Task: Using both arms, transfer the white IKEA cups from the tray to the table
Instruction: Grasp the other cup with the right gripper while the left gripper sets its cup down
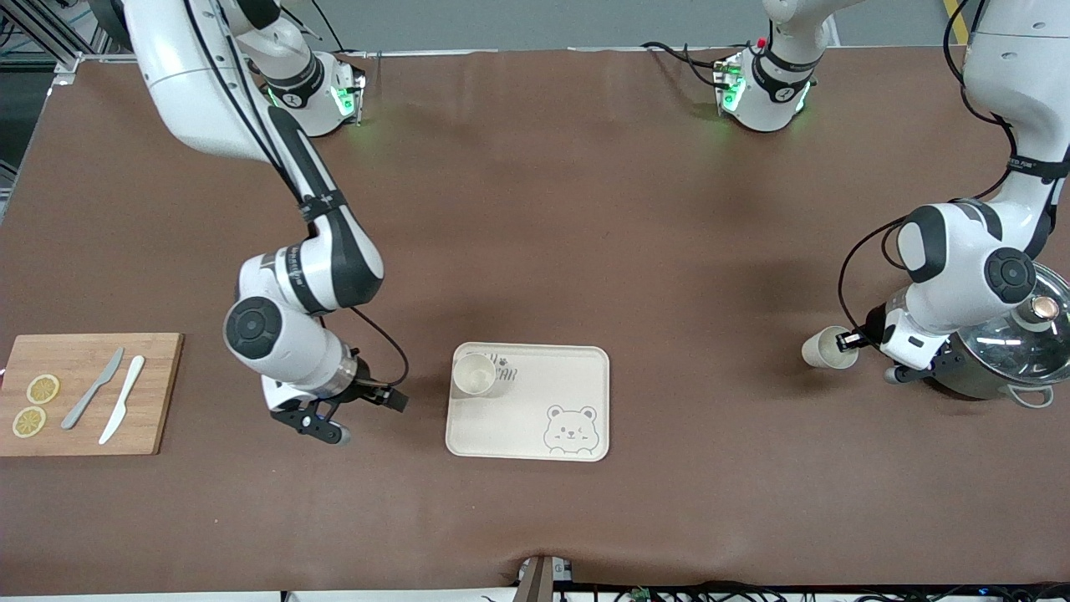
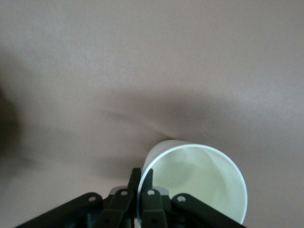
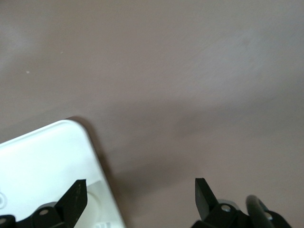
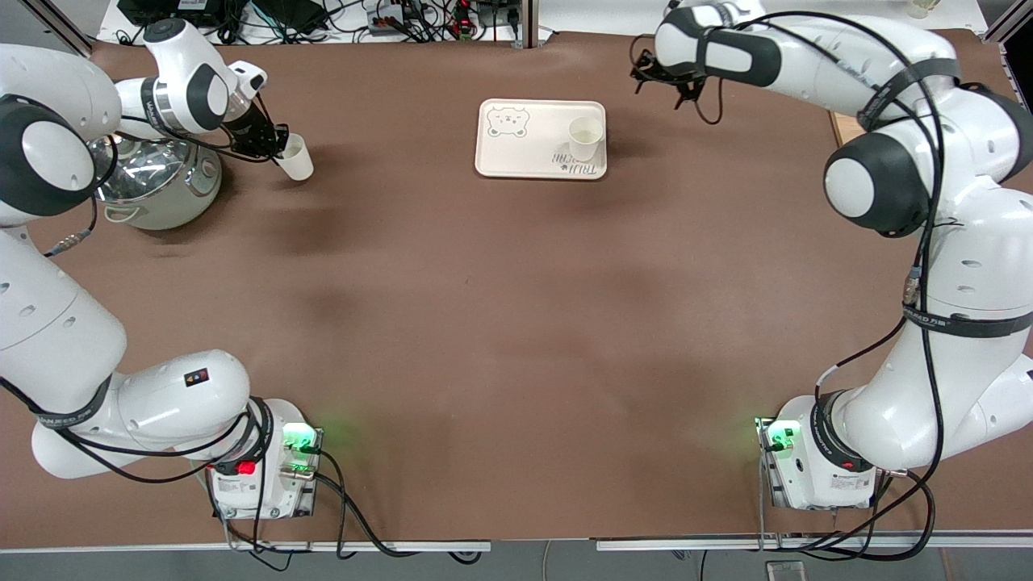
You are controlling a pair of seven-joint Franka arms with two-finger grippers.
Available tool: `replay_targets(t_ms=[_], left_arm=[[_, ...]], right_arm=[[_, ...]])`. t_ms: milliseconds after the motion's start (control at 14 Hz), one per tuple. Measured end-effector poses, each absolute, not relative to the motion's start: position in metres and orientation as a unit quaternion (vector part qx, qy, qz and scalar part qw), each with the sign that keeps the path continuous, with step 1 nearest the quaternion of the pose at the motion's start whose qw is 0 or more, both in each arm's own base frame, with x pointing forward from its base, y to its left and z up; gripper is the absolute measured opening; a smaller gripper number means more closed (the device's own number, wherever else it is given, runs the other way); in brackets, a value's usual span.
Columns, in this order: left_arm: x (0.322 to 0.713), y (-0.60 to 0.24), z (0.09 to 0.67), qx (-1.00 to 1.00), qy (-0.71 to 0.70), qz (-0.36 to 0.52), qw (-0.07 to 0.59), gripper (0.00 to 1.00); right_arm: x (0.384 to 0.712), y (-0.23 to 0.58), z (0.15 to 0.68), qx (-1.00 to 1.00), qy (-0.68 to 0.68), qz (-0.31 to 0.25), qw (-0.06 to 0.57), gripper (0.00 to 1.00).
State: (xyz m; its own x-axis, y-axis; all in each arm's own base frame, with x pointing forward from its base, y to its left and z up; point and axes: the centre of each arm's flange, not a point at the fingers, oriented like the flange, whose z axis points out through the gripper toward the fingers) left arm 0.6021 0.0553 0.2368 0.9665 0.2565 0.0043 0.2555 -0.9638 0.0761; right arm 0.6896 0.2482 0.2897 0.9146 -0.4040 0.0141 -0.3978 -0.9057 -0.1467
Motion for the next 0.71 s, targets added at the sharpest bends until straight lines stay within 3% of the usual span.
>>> replay_targets(t_ms=[143, 214, 357, 500, 714], left_arm=[[0.604, 0.051, 0.237, 0.991, 0.126, 0.013, 0.038, 0.06], [0.605, 0.049, 0.237, 0.991, 0.125, 0.016, 0.039, 0.13], [0.607, 0.045, 0.239, 0.992, 0.122, 0.021, 0.04, 0.34], [0.614, 0.042, 0.247, 0.992, 0.119, 0.033, 0.041, 0.52], [0.631, 0.043, 0.274, 0.99, 0.118, 0.059, 0.041, 0.8]], right_arm=[[0.681, 0.274, 0.29, -0.974, 0.21, -0.02, 0.077, 1.0], [0.677, 0.287, 0.29, -0.974, 0.213, -0.018, 0.079, 1.0], [0.667, 0.308, 0.286, -0.974, 0.212, -0.011, 0.081, 0.96], [0.658, 0.325, 0.275, -0.976, 0.206, -0.003, 0.077, 0.82], [0.649, 0.341, 0.259, -0.976, 0.203, 0.007, 0.073, 0.72]])
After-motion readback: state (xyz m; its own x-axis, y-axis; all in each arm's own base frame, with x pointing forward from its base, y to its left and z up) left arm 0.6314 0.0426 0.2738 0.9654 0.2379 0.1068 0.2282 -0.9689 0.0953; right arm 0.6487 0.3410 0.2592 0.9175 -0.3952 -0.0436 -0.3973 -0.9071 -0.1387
